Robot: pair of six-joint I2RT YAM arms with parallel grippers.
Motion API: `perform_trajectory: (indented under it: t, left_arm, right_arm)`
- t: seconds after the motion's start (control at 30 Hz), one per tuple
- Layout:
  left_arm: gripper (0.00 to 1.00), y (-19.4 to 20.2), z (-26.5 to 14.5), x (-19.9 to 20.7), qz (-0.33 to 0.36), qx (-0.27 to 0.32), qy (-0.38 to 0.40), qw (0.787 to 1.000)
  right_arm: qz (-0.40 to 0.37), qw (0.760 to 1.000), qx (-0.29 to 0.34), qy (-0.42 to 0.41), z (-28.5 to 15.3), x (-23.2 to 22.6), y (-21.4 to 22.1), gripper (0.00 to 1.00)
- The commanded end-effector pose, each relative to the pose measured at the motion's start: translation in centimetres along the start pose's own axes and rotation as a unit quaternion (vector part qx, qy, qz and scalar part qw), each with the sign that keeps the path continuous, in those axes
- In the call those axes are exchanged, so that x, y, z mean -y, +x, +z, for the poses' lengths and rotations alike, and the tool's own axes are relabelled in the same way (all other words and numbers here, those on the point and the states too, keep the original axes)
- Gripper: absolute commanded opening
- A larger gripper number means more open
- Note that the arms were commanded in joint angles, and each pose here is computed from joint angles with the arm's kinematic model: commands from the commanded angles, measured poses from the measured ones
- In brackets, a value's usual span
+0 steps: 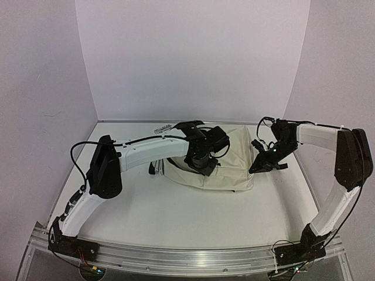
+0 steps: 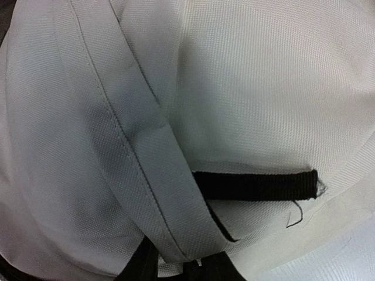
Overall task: Pack the student bag
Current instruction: Zip the student bag at the center of the board.
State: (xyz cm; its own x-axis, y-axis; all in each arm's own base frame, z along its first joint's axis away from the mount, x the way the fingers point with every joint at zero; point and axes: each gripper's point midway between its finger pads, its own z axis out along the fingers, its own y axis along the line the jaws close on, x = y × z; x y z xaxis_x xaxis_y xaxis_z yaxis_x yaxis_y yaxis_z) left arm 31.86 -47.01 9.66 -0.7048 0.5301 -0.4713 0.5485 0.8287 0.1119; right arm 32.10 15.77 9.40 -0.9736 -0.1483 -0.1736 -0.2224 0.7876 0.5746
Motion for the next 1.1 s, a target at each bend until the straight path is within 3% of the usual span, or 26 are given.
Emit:
perform_trajectory:
  t: [0.0, 0.1, 0.3, 0.67, 0.9, 1.07]
  left_arm:
    - [0.15, -1.2, -4.0, -1.0, -0.018, 0.03, 0.014, 0.999]
    - [0.01, -1.6, -4.8, -0.5, -0.03, 0.04, 0.05, 0.997]
    - [0.0, -1.6, -5.7, -1.1, -0.076, 0.048, 0.077, 0.993]
    - [0.0, -0.4, -6.5, -7.9, -0.167, 0.053, 0.053, 0.983]
    - [0.0, 0.0, -6.9, -8.5, -0.158, 0.049, 0.045, 0.985]
    - [0.0, -1.4, -7.2, -5.4, -0.139, 0.055, 0.121, 0.981]
  right_arm:
    - [-0.011, 0.999, 0.019, 0.041, -1.1, 0.6, -1.0, 0.0]
    - [0.0, 0.999, 0.02, 0.045, -1.0, 0.8, -1.1, 0.0]
    - [-0.002, 0.997, 0.028, 0.074, -1.4, 1.6, -1.6, 0.0]
    - [-0.019, 0.984, 0.05, 0.172, -5.0, 8.0, -2.2, 0.0]
    - [-0.023, 0.969, 0.066, 0.238, -8.5, 15.4, -4.8, 0.0]
    - [-0.032, 0.965, 0.116, 0.232, -10.3, 15.5, -9.6, 0.0]
